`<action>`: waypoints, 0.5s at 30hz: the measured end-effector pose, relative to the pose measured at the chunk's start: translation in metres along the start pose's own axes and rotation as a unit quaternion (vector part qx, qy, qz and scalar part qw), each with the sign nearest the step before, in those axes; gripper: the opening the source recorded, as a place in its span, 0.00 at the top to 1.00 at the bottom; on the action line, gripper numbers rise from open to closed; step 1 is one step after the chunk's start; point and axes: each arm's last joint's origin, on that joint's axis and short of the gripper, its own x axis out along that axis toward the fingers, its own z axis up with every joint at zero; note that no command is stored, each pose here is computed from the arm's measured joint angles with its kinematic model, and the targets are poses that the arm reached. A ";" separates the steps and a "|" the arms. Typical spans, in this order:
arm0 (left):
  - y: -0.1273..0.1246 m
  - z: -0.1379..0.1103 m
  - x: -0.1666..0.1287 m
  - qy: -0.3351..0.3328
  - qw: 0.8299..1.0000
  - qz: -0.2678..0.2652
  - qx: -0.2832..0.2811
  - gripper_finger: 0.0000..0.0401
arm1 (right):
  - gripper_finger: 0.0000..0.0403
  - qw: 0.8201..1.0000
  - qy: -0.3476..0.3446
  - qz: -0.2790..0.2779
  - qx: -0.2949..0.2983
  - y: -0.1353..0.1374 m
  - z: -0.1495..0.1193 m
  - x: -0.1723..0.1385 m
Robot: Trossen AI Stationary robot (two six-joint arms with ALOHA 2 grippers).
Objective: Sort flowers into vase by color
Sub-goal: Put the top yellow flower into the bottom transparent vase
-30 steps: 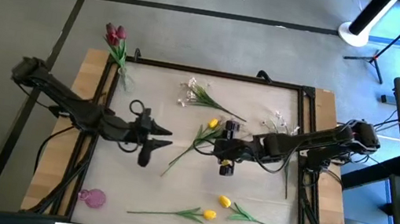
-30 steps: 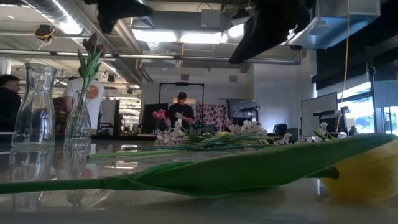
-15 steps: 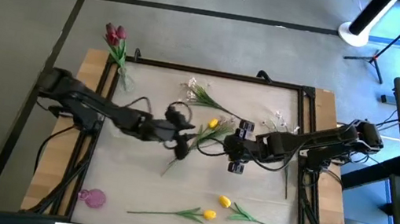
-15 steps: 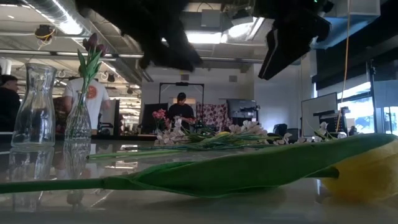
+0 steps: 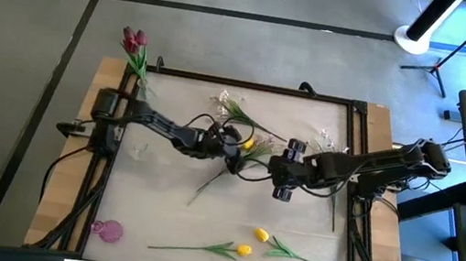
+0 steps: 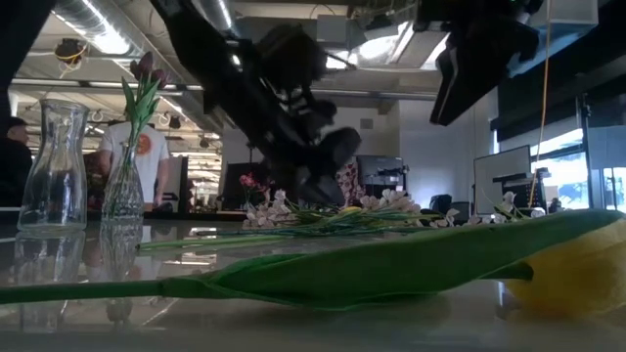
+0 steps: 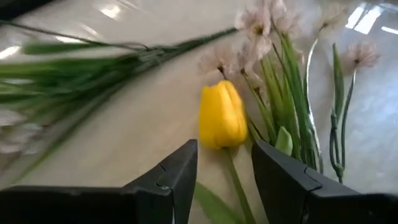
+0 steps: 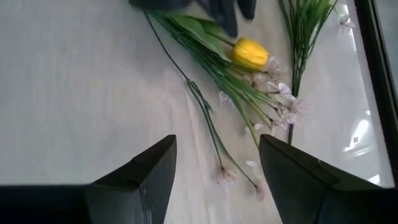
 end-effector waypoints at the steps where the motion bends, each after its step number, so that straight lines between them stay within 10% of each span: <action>1: 0.001 -0.002 0.005 0.005 1.000 -0.002 -0.003 0.63 | 0.44 1.000 -0.001 0.000 0.001 0.000 0.000 -0.001; 15: -0.002 -0.019 0.024 0.025 1.000 0.000 -0.006 0.73 | 0.44 1.000 -0.002 0.000 0.001 0.000 0.000 -0.001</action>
